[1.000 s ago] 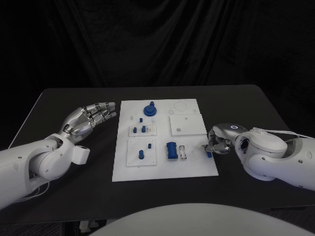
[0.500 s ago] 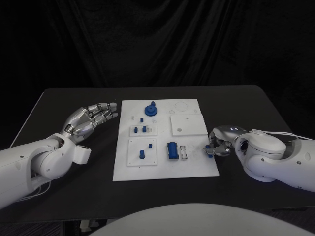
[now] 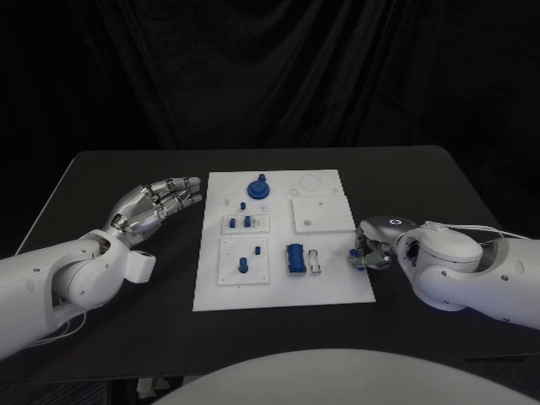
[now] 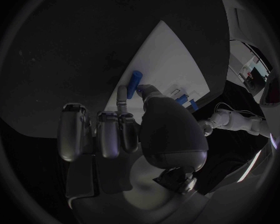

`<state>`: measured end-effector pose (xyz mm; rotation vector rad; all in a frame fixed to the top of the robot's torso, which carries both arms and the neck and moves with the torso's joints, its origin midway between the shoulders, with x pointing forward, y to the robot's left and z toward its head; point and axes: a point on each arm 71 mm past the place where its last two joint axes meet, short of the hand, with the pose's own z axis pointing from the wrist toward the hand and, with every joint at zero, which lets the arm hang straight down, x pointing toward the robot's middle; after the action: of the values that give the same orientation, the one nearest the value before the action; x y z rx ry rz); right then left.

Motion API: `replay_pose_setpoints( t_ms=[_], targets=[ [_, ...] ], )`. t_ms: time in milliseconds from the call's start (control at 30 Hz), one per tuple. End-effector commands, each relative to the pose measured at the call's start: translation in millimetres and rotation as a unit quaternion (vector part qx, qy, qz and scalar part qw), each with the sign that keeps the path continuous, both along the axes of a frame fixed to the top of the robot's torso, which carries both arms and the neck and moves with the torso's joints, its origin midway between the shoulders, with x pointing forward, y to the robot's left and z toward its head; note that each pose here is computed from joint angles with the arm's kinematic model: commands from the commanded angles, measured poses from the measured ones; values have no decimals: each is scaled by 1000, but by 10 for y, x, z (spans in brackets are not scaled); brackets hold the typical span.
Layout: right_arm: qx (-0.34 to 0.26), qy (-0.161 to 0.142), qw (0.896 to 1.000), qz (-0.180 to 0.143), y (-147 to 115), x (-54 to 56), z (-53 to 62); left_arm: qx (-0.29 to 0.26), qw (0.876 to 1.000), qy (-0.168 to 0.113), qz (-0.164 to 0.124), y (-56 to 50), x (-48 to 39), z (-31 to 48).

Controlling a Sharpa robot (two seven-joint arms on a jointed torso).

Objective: Assemble the parts on the task board

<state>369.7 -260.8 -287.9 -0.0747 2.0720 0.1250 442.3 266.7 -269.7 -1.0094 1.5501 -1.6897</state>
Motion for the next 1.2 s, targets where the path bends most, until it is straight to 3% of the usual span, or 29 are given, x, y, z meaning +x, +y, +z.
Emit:
replay_pose_setpoints(
  t_ms=[33, 300, 600, 733, 900, 1067, 1200],
  targets=[
    [-9, 20, 1000, 5, 21, -57, -90, -8, 1000, 1, -6, -24, -8, 0],
    [9, 12, 1000, 11, 80, -60, -115, -8, 1000, 3, -7, -29, -10, -4],
    [112, -36, 993, -1, 106, -58, -10, -8, 1000, 5, -7, -24, -12, -9],
    [177, -20, 983, -35, 109, -76, 26, -8, 1000, 5, -8, -30, -11, -11],
    [278, 14, 956, -91, 150, -64, 65, -9, 1000, 4, -8, -34, -11, -11],
    [319, 53, 938, -123, 202, -58, 26, -9, 1000, 5, -9, -43, -12, -11],
    [328, 77, 932, -133, 245, -43, -25, -9, 1000, 6, -10, -45, -14, -12]
  ],
)
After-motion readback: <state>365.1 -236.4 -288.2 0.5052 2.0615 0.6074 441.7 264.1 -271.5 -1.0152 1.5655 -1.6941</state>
